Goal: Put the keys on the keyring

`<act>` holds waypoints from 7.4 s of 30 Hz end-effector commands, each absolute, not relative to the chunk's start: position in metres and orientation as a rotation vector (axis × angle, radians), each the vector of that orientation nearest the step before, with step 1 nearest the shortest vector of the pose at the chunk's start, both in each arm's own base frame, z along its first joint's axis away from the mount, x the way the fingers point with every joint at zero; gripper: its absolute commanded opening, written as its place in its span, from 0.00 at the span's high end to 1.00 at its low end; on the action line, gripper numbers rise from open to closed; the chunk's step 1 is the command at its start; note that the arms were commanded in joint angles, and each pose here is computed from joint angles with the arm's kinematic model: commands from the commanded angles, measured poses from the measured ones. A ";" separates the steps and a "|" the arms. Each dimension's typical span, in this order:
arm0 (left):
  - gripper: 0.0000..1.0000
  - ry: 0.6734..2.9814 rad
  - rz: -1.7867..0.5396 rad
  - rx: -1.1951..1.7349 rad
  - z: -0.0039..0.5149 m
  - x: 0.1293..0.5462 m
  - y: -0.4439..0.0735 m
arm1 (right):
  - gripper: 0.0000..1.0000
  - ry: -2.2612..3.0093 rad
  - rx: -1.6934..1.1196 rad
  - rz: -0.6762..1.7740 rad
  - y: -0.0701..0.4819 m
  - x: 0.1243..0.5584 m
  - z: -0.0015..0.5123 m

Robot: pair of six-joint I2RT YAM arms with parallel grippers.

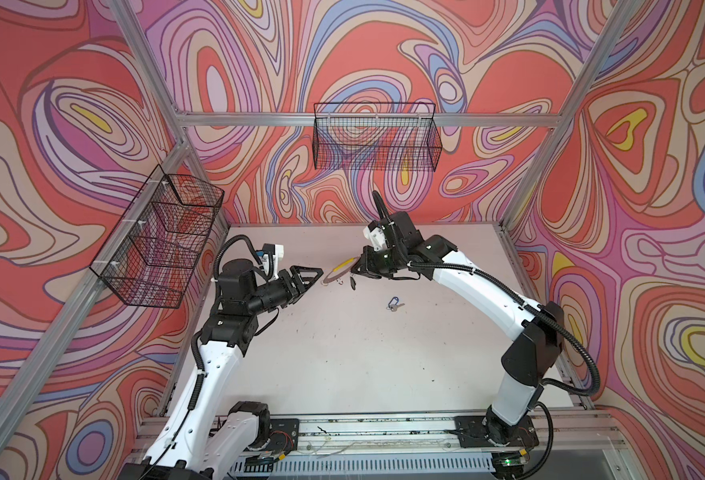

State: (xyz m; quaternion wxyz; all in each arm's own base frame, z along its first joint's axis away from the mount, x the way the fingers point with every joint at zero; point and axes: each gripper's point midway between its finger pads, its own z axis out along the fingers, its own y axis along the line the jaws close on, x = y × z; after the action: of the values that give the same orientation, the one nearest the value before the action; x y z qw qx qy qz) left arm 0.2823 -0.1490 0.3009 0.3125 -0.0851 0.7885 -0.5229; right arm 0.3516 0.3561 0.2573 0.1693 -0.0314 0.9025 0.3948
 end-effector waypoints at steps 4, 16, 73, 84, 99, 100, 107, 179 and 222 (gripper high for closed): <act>0.42 2.216 -1.305 0.020 0.299 0.241 -0.162 | 1.00 2.561 0.080 1.203 0.363 0.364 0.254; 0.40 2.132 -1.013 0.222 0.253 0.278 -0.206 | 1.00 2.519 0.187 1.306 0.361 0.356 0.288; 0.91 2.095 -0.829 0.241 0.257 0.322 -0.209 | 1.00 2.480 0.102 1.373 0.356 0.335 0.313; 0.94 2.128 -0.799 0.265 0.246 0.313 -0.203 | 1.00 2.478 0.091 1.368 0.356 0.337 0.319; 0.89 2.139 -0.935 0.394 0.254 0.292 -0.220 | 1.00 2.503 0.058 1.353 0.351 0.337 0.316; 0.87 2.162 -0.930 0.396 0.251 0.288 -0.218 | 1.00 2.504 0.056 1.351 0.351 0.337 0.316; 0.68 2.183 -0.820 0.339 0.248 0.290 -0.201 | 1.00 2.518 0.044 1.361 0.350 0.333 0.312; 0.89 2.082 -0.488 0.577 0.267 0.307 -0.212 | 1.00 2.514 0.005 1.472 0.359 0.326 0.324; 0.73 1.839 -0.454 0.634 0.324 0.320 -0.221 | 1.00 2.512 0.016 1.526 0.363 0.323 0.325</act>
State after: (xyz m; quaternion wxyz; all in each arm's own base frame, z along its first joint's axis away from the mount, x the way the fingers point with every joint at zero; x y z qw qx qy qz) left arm 0.3134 -0.2214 0.3014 0.5127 0.2733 0.7907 -0.1928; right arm 0.3247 0.3621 0.3237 0.1055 0.0054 0.8532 0.5108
